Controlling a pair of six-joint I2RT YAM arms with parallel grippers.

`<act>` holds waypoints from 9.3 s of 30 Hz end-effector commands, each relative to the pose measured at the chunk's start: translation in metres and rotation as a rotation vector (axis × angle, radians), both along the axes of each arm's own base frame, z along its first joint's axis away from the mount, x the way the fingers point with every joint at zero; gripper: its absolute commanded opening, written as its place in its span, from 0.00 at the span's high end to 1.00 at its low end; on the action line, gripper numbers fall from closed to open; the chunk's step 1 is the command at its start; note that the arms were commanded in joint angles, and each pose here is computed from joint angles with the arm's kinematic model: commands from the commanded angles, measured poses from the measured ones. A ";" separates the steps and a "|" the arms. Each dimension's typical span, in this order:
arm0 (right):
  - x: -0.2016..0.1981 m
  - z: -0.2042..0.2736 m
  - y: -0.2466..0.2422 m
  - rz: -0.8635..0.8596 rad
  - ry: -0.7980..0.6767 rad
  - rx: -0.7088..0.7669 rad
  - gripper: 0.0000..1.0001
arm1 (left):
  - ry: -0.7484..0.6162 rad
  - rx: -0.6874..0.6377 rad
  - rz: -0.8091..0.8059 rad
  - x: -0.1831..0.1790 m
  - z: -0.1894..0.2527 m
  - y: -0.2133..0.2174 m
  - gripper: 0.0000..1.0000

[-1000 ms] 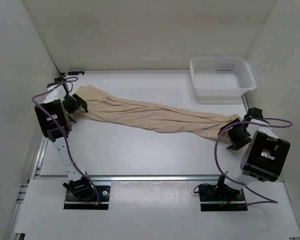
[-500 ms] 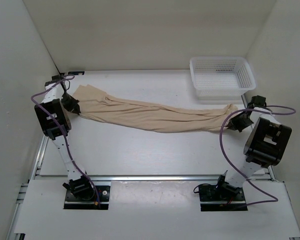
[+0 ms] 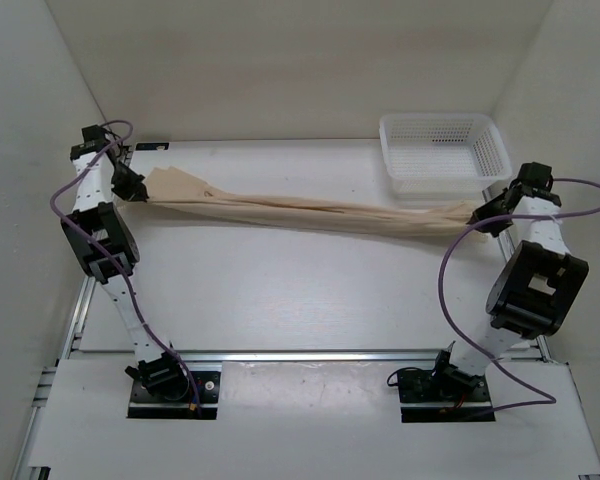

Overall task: Fold and stack the trousers
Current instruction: Fold the trousers

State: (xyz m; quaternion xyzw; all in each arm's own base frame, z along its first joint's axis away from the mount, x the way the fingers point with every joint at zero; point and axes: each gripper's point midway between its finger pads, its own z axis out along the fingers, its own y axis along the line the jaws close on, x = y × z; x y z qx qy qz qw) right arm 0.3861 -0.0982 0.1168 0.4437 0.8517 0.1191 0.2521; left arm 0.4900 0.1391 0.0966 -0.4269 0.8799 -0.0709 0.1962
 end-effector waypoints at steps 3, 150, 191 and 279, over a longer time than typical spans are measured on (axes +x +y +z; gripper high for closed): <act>-0.060 -0.020 0.002 -0.078 0.112 -0.057 1.00 | 0.070 0.031 0.008 -0.040 -0.007 0.004 0.90; -0.137 0.083 0.097 0.277 -0.208 -0.192 0.08 | 0.075 0.094 -0.754 -0.074 0.001 -0.388 0.90; -0.150 0.074 0.096 0.279 -0.176 -0.198 0.08 | -0.244 -0.268 -0.941 -0.054 0.070 -0.531 0.00; 0.083 -0.066 0.336 0.910 0.056 0.034 1.00 | -0.105 0.066 -0.740 0.039 0.007 -0.262 0.89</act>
